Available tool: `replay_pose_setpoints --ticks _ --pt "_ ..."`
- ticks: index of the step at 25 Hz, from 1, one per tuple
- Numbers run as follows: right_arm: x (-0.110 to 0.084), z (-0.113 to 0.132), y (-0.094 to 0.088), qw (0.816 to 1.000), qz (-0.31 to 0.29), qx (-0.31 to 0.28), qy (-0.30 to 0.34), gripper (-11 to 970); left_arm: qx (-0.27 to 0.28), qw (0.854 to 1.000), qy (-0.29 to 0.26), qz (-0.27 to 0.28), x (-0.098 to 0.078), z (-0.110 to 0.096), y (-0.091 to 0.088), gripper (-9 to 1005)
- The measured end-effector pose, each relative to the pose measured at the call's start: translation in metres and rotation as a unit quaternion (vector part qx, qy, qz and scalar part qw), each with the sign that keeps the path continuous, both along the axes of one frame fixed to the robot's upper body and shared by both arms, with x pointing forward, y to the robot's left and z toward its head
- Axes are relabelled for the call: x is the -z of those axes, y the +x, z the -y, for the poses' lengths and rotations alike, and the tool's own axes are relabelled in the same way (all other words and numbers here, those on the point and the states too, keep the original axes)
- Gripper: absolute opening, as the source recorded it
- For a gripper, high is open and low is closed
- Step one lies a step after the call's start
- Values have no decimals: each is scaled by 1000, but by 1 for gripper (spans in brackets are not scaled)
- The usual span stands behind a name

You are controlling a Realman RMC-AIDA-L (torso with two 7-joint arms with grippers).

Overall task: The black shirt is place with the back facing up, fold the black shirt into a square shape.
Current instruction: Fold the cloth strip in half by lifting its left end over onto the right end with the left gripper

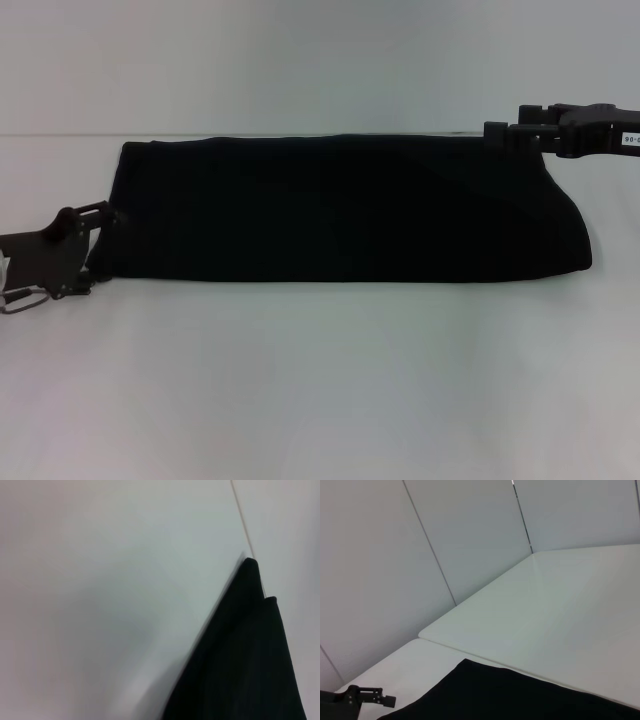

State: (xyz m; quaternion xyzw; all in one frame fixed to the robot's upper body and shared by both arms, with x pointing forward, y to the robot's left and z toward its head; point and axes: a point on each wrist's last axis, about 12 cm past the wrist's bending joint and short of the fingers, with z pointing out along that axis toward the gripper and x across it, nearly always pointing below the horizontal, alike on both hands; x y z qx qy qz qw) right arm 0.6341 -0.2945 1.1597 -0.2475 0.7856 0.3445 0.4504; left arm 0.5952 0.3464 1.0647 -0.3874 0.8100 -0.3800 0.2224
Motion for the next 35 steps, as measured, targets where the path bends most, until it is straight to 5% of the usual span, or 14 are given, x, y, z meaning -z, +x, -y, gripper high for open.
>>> replay_pose_setpoints --ticks 23,28,31,35 --pt "0 0 0 1000 0 1 -1 916 52 996 64 35 1 1 2 846" --pt "0 0 0 1000 1 0 -1 916 59 995 75 36 3 0 0 666" --pt "0 0 0 1000 2 0 -2 915 62 994 83 36 3 0 1 429" --pt "0 -1 0 1000 2 -1 -2 915 65 993 91 39 4 0 1 276"
